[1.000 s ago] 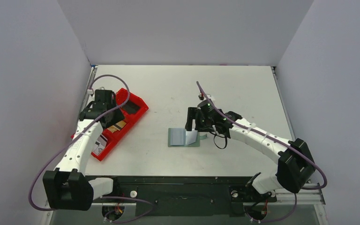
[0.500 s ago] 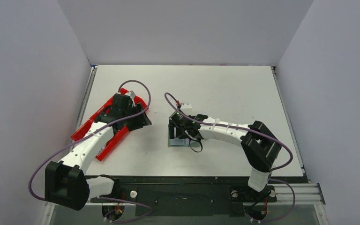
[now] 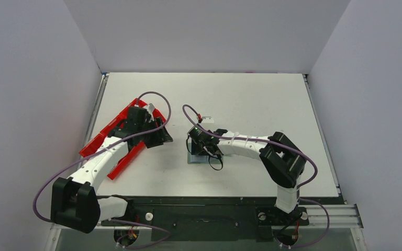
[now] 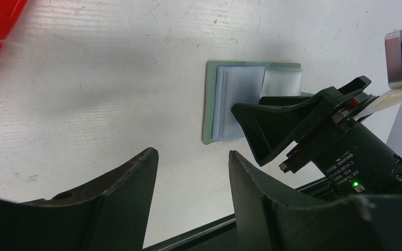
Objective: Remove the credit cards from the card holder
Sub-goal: Remove the credit card from the card holder.
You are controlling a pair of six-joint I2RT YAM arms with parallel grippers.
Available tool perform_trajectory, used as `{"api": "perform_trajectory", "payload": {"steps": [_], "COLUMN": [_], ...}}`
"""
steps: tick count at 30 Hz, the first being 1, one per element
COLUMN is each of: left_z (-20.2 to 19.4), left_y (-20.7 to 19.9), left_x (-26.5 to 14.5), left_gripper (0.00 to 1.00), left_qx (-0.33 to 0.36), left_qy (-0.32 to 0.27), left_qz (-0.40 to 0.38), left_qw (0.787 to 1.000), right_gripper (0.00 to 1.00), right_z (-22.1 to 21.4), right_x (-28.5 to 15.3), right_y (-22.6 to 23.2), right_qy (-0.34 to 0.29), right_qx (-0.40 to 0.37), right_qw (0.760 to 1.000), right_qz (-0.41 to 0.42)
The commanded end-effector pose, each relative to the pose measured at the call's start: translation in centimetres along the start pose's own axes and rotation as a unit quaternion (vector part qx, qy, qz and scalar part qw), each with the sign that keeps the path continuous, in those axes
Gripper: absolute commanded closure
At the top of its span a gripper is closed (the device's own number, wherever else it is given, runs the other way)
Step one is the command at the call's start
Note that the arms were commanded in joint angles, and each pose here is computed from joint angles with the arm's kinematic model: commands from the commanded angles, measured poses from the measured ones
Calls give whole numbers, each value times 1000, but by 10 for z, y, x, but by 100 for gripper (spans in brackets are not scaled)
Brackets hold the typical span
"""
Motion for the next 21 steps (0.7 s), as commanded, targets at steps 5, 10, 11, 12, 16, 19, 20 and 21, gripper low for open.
{"api": "perform_trajectory", "payload": {"steps": [5, 10, 11, 12, 16, 19, 20, 21], "left_z": [-3, -13, -15, -17, -26, -34, -37, -39], "left_y": [-11, -16, -16, -18, -23, -24, -25, -25], "left_x": [9, 16, 18, 19, 26, 34, 37, 39], "left_gripper": [50, 50, 50, 50, 50, 49, 49, 49], "left_qx": [19, 28, 27, 30, 35, 34, 33, 32], "left_qy": [3, 16, 19, 21, 30, 43, 47, 49], "left_qz": [-26, -28, -27, -27, -25, -22, -22, -21], "left_qw": [999, 999, 999, 999, 999, 998, 998, 998], "right_gripper": [53, 53, 53, 53, 65, 78, 81, 86], "right_z": [-1, -9, -12, -11, -15, -20, -21, -22], "right_x": [10, 17, 19, 18, 21, 24, 25, 25], "right_y": [2, -2, -4, -5, -16, -22, -24, -25], "right_qy": [-8, 4, 6, 6, 7, 9, 11, 11], "right_qx": [7, 6, 9, 13, 30, 41, 46, 47], "right_qw": [1000, 1000, 1000, 1000, 999, 999, 998, 998], "right_qz": [3, 7, 8, 11, 19, 30, 35, 39]}}
Point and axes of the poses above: each gripper's point midway between its finger pads, its own x axis out along the fingers, its own y axis along the line the jaws close on, z = x × y, the point moved 1 cm from there along -x, back along the fingers, and after that the axes turned 9 degrees about -x, right-handed, at the moved point
